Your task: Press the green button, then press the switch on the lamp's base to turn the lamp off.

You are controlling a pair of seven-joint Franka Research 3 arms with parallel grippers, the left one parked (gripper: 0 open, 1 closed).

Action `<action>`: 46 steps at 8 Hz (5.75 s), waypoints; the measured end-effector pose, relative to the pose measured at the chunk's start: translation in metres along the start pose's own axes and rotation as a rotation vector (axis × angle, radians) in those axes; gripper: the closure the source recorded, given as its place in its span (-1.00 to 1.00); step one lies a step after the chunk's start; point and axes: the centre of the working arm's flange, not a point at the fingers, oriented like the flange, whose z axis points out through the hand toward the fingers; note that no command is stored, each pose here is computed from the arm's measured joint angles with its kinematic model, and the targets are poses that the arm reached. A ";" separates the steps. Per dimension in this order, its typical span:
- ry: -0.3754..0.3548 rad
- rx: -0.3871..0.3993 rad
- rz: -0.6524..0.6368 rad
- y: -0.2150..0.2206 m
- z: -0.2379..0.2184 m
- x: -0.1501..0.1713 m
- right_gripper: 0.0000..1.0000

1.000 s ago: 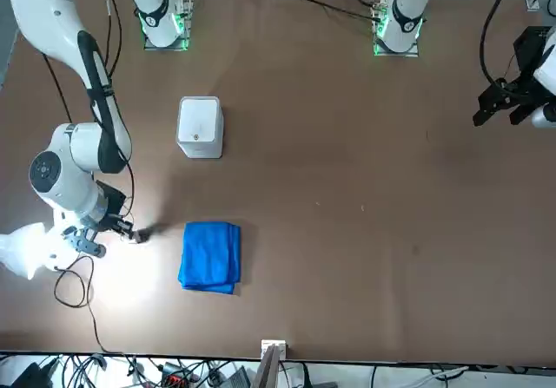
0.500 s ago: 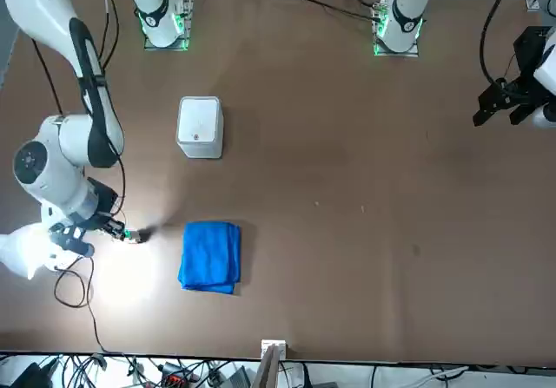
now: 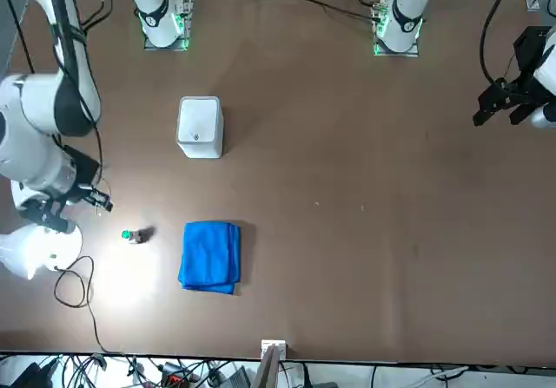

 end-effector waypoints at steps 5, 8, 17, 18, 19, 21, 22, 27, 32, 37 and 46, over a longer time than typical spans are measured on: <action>-0.169 -0.025 0.038 0.151 -0.012 -0.008 0.96; -0.107 0.135 0.037 0.256 0.037 0.011 0.96; 0.171 0.080 0.014 0.248 0.172 0.069 0.96; 0.190 0.075 0.016 0.248 0.175 0.071 0.96; 0.213 0.068 0.017 0.248 0.180 0.073 0.96; 0.236 0.067 0.009 0.240 0.191 0.076 0.96; 0.240 0.071 0.005 0.235 0.193 0.077 0.96; 0.260 0.068 0.004 0.233 0.191 0.079 0.96; 0.258 0.068 0.004 0.233 0.196 0.079 0.96; 0.263 0.065 0.007 0.233 0.202 0.076 0.96; -0.069 0.165 0.014 0.226 0.055 0.023 0.95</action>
